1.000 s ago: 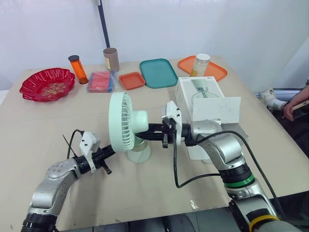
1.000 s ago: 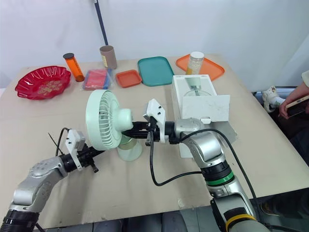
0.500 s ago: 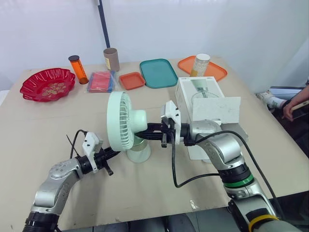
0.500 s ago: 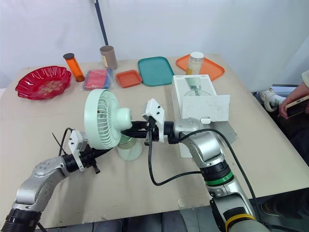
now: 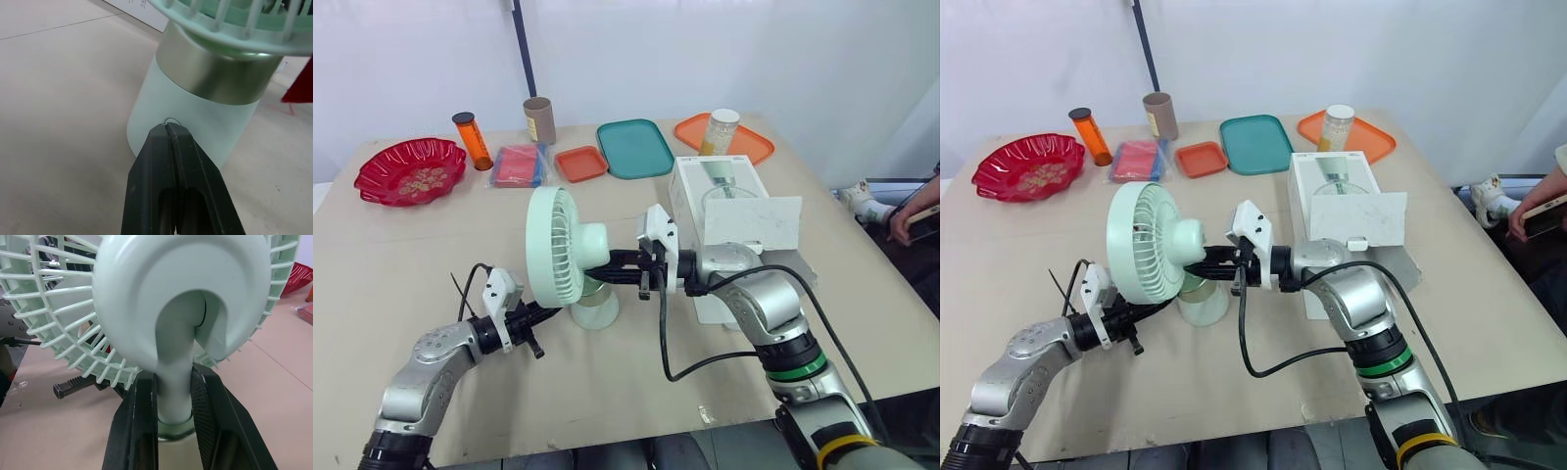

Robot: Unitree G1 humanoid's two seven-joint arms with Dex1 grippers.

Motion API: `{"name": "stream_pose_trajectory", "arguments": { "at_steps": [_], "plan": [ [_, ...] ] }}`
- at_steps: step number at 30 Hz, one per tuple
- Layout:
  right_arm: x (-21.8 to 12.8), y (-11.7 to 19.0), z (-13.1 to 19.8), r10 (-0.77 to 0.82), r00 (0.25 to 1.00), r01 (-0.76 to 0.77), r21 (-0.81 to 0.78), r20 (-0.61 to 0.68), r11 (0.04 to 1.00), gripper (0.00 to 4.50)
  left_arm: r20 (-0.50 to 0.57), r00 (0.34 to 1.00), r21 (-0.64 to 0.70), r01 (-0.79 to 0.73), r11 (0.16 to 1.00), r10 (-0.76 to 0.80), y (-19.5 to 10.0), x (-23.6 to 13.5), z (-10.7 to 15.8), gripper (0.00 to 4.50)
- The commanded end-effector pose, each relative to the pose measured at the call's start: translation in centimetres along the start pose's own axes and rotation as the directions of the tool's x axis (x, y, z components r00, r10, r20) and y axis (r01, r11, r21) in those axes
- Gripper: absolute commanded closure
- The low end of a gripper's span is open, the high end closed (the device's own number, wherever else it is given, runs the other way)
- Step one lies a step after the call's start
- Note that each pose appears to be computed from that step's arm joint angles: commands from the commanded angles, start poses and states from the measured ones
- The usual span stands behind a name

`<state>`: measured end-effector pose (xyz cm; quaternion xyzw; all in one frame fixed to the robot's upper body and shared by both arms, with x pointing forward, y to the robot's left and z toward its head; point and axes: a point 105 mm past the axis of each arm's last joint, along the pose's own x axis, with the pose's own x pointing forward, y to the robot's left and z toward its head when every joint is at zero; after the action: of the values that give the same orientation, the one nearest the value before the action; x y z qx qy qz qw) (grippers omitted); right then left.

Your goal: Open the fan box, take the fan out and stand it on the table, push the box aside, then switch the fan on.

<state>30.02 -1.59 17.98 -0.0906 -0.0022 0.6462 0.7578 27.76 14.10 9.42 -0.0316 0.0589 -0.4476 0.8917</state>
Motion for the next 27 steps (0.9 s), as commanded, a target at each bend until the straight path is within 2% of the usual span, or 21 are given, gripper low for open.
{"name": "stream_pose_trajectory", "arguments": {
  "at_steps": [1, 27],
  "plan": [
    [0.45, 0.68, 0.96, 0.023, 0.999, -0.022, -0.035, 0.022, 0.999, 3.97, 0.022, 0.998, 0.025, 0.055, 0.998, -0.055, -1.22, 0.47, 0.81, 4.47],
    [0.46, 1.09, 0.99, 0.048, 0.999, -0.047, -0.038, 0.024, 0.998, 3.97, 0.029, 0.998, 0.042, 0.060, 0.997, -0.061, -1.11, 0.56, 1.43, 4.47]
  ]
}}
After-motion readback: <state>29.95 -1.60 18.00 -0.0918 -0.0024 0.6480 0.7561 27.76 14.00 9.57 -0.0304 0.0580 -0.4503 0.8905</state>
